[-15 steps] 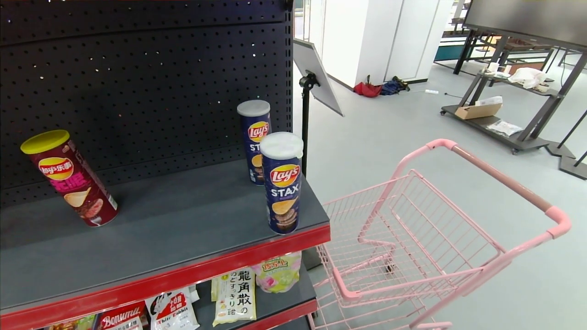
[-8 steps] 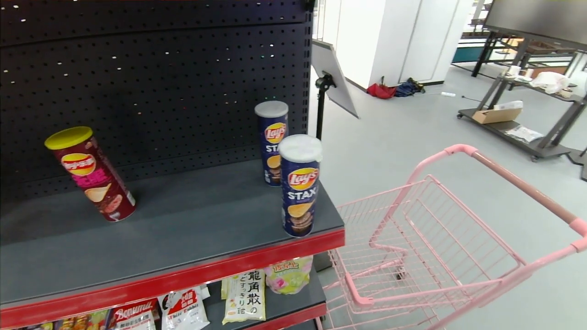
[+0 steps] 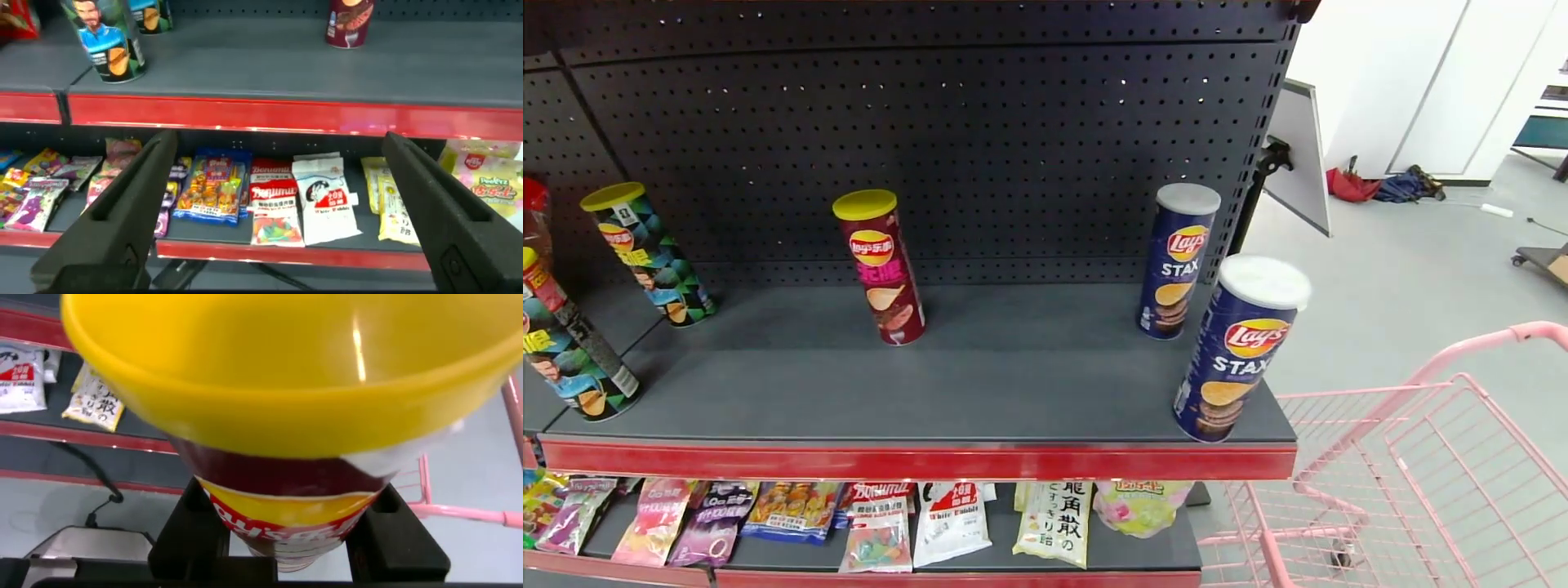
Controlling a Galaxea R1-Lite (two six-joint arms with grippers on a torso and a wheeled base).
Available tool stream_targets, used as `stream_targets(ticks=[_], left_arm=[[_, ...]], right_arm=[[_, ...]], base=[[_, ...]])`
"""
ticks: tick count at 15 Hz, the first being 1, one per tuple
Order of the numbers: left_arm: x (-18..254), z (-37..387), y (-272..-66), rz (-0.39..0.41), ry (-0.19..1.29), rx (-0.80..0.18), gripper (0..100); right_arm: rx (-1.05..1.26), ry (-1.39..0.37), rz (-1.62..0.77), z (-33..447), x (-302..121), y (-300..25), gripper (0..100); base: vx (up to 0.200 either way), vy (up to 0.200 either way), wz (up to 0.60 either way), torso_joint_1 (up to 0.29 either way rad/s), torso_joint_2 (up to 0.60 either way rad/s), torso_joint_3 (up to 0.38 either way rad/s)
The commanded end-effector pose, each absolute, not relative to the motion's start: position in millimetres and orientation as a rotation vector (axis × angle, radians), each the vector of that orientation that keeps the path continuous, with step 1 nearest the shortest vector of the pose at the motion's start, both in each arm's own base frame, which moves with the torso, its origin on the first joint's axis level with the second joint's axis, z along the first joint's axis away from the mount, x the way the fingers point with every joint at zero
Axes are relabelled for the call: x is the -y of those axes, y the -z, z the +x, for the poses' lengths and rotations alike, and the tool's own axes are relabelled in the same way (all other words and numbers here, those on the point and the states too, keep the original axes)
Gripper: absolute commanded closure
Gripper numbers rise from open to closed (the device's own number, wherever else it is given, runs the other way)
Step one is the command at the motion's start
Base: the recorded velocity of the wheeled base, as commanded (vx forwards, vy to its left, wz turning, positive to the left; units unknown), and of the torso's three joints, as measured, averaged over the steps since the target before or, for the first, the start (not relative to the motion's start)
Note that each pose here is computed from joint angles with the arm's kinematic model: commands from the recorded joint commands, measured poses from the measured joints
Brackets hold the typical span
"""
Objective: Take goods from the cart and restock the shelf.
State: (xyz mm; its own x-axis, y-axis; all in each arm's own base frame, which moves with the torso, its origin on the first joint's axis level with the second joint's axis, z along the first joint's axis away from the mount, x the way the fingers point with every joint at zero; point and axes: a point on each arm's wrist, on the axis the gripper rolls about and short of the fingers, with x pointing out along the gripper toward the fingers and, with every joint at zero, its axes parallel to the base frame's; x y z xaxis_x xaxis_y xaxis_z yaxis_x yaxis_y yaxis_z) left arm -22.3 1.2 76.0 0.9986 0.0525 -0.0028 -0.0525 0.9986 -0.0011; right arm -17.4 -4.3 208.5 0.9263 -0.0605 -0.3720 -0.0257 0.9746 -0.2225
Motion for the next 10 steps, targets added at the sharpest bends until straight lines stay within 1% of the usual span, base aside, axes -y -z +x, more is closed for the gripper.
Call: stream_targets(ticks=[1,3,5,7,10], left_arm=[[-1,-22,-76,-0.001,-0.054,-0.001,0],[-1,-22,-76,-0.001,-0.055,-0.001,0],[-1,-22,-76,-0.001,-0.054,-0.001,0],[-1,-22,-76,-0.001,-0.054,-0.001,0],[-1,-22,-76,-0.001,-0.054,-0.001,0]], right_arm=[[-0.334,0.009,-0.199,-28,5,-200,100],[-0.211,-0.055,-0.163,-30,6,-183,100],[-0.138,-0.102,-0.135,-30,6,-174,100],[-0.112,-0.102,-0.132,-34,8,-165,100],[-0.113,-0.117,-0.096,-34,7,-162,100]], base=[[0.000,0.000,0.00,0.000,0.00,0.000],[0.000,0.000,0.00,0.000,0.00,0.000],[0.000,0.000,0.00,0.000,0.00,0.000],[0.000,0.000,0.00,0.000,0.00,0.000],[0.000,0.000,0.00,0.000,0.00,0.000]])
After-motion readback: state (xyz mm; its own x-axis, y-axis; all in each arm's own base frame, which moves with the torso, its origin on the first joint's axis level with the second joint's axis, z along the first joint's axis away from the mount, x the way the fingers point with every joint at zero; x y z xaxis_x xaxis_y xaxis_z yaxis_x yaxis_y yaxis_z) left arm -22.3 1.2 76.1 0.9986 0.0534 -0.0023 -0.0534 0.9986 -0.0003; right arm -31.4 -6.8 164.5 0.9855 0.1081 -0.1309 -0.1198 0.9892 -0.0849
